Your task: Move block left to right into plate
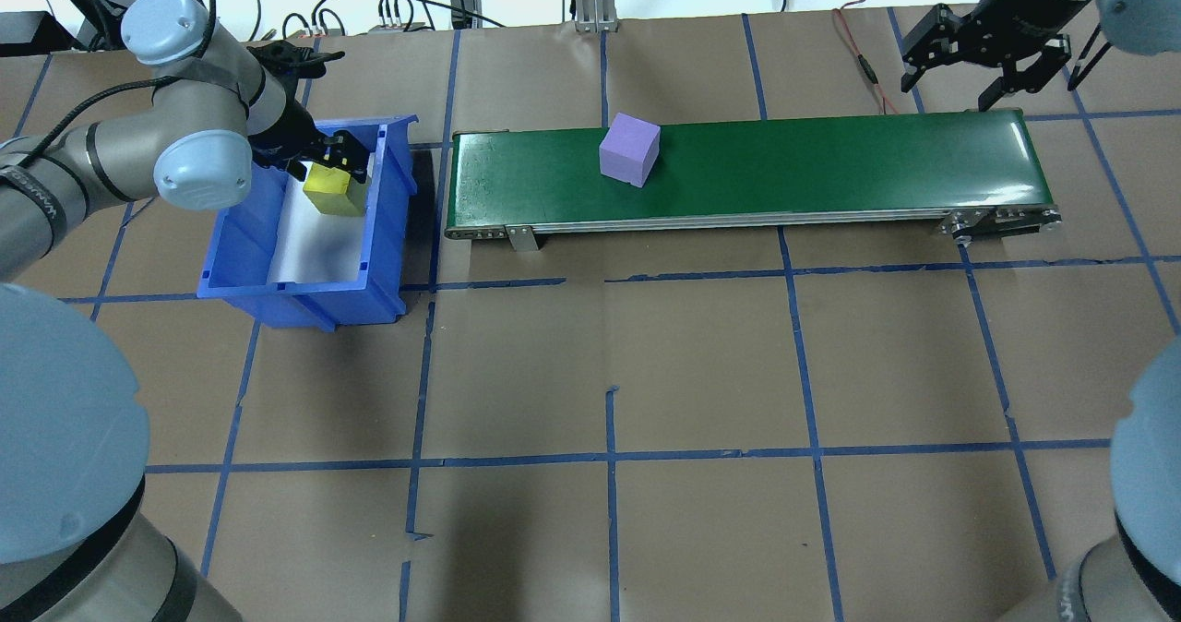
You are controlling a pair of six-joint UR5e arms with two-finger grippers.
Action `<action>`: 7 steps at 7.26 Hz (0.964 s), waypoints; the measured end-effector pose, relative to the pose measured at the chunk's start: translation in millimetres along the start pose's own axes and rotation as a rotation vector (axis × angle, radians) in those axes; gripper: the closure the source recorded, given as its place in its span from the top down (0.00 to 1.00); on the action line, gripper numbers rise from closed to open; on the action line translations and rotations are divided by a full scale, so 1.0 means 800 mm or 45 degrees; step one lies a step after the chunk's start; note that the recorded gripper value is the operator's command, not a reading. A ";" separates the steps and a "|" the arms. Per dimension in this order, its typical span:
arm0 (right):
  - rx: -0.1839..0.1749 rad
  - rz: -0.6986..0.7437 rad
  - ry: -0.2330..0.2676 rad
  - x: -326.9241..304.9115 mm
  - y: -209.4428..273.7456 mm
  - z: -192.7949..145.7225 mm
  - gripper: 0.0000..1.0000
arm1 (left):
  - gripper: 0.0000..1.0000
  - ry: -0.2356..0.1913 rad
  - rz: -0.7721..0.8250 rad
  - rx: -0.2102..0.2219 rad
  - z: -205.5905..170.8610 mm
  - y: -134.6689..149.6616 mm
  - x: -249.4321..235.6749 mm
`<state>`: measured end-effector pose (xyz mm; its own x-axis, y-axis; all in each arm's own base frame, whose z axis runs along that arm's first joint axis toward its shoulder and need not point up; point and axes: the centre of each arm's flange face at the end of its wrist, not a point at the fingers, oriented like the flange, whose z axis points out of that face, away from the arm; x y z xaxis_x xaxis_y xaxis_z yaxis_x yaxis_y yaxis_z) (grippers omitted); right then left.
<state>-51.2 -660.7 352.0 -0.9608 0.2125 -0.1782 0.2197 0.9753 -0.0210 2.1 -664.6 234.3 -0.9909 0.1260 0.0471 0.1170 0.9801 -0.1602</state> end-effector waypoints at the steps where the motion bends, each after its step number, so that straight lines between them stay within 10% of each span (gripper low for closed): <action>1: -0.020 -0.011 -0.016 0.013 -0.006 0.020 1.00 | 0.26 -0.003 -0.001 0.007 -0.001 0.000 0.000; 7: 0.000 -0.088 -0.076 0.031 -0.010 0.055 1.00 | 0.26 0.048 0.042 0.232 -0.195 0.008 0.152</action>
<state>-69.3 -665.9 304.5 -0.9620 0.1405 -0.2342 0.1529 0.9876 -0.0355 -107.4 -619.4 392.8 -0.9831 0.1665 0.0755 0.1318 0.9318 -0.3382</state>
